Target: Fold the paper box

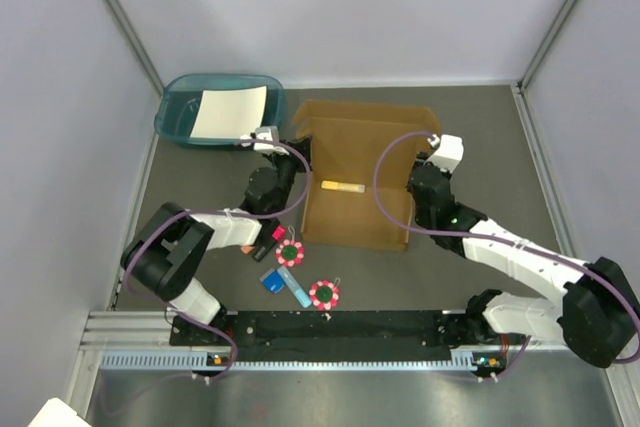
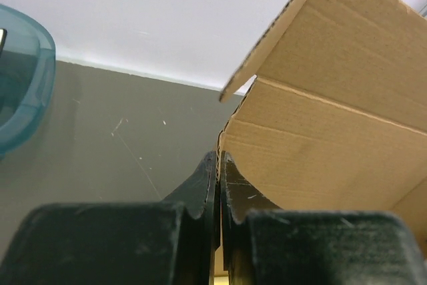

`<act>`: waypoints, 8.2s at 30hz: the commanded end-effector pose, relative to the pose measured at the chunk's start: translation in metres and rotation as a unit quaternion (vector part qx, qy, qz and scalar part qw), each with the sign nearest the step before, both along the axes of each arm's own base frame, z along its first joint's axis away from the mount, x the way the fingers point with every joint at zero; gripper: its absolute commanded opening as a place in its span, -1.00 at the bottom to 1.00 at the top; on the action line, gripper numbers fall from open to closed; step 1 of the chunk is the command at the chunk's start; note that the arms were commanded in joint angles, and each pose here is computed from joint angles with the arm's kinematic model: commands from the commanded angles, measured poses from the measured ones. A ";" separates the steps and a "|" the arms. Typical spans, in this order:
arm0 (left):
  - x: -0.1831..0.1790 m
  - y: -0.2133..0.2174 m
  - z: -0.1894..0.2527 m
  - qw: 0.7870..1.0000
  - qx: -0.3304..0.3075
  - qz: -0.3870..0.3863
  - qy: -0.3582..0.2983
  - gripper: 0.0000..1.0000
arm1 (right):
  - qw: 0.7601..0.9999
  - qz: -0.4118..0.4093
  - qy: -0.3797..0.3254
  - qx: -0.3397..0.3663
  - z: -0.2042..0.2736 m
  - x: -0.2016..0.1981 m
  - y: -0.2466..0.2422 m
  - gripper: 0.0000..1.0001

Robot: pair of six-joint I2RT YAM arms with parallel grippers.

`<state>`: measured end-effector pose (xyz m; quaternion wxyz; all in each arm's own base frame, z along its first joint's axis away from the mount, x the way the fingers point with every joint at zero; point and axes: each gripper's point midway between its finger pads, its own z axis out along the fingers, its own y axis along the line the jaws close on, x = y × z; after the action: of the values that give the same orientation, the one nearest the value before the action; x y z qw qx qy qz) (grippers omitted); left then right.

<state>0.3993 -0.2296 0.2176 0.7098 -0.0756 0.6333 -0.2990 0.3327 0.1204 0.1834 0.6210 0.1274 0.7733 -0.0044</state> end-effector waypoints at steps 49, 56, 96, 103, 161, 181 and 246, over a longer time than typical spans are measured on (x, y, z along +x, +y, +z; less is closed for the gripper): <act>0.028 -0.028 0.020 0.959 0.183 -0.196 -0.095 -1.00 | 0.990 0.096 0.077 -0.072 0.050 0.030 -0.071 0.27; 0.027 -0.026 0.017 0.960 0.180 -0.195 -0.092 -1.00 | 0.987 0.115 0.083 -0.071 0.042 0.036 -0.066 0.29; 0.027 -0.009 0.040 0.973 0.155 -0.147 -0.084 -0.43 | 0.990 0.133 0.025 -0.036 0.039 0.038 -0.043 -1.00; 0.016 0.007 0.043 0.975 0.173 -0.122 -0.070 -0.01 | 0.990 0.133 0.016 -0.044 0.043 0.035 -0.043 -1.00; -0.020 -0.052 0.012 0.995 0.102 0.012 -0.014 -1.00 | 0.999 0.004 0.046 0.000 0.005 0.006 -0.037 -1.00; -0.042 -0.079 -0.012 0.997 0.046 0.039 0.055 -1.00 | 0.997 -0.016 0.076 0.017 -0.022 -0.004 -0.035 -1.00; -0.037 -0.073 -0.008 0.998 0.057 -0.027 0.009 -0.92 | 0.991 -0.020 0.098 0.089 -0.086 -0.065 -0.016 -1.00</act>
<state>0.3514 -0.2944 0.1997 0.6984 -0.0409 0.6668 -0.2570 0.2861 0.0939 0.1403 0.5915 0.2256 0.7729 0.0422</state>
